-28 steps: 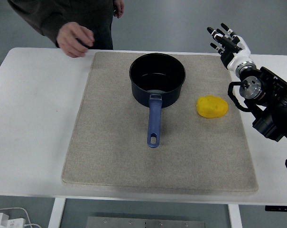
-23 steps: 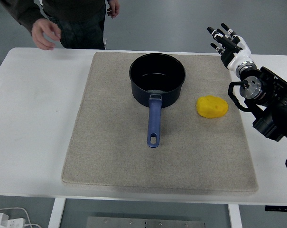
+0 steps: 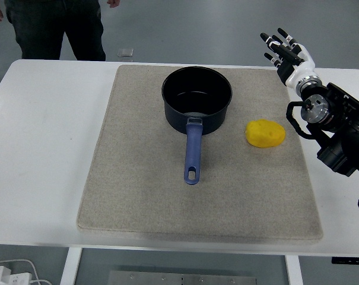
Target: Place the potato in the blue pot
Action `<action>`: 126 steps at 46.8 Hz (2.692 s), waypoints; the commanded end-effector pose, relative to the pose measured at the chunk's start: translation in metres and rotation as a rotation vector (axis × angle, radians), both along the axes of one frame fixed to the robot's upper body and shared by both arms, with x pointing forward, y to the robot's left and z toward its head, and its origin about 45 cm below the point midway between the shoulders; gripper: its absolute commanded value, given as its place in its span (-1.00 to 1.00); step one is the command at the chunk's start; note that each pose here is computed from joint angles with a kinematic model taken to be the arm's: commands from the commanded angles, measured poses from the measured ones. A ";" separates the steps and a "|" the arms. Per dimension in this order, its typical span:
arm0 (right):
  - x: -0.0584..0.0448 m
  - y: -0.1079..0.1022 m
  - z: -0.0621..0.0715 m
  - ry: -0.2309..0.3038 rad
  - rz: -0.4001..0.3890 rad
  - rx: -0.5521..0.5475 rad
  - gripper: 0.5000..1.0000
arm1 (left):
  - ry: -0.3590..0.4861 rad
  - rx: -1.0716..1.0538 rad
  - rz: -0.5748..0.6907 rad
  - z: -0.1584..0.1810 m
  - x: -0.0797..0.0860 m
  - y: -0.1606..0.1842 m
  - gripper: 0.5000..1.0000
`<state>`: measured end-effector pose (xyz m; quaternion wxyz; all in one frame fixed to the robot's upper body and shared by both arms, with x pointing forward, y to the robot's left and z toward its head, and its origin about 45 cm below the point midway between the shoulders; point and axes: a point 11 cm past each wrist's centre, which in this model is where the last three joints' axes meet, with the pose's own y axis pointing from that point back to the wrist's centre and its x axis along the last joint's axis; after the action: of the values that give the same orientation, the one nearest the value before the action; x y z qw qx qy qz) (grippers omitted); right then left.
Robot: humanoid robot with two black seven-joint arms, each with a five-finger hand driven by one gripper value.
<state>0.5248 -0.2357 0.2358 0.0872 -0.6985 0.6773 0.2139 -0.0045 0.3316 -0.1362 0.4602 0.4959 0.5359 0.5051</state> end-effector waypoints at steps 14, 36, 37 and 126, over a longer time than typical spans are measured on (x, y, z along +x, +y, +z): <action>-0.015 -0.011 0.011 -0.133 0.204 -0.046 0.69 | 0.000 0.001 0.002 0.000 0.000 0.000 0.99; -0.053 -0.013 0.040 -0.323 0.508 -0.414 0.69 | 0.001 0.002 0.002 0.000 -0.001 0.001 0.99; -0.054 -0.013 0.039 -0.325 0.525 -0.442 0.69 | 0.000 0.001 0.002 0.000 0.000 0.000 0.99; -0.105 -0.032 -0.016 -0.399 0.881 -1.205 0.66 | 0.002 0.001 0.000 0.000 -0.001 0.000 0.99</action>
<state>0.4206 -0.2670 0.2214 -0.2775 -0.8560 0.3097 -0.3072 -0.0047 0.3319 -0.1361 0.4601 0.4968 0.5353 0.5049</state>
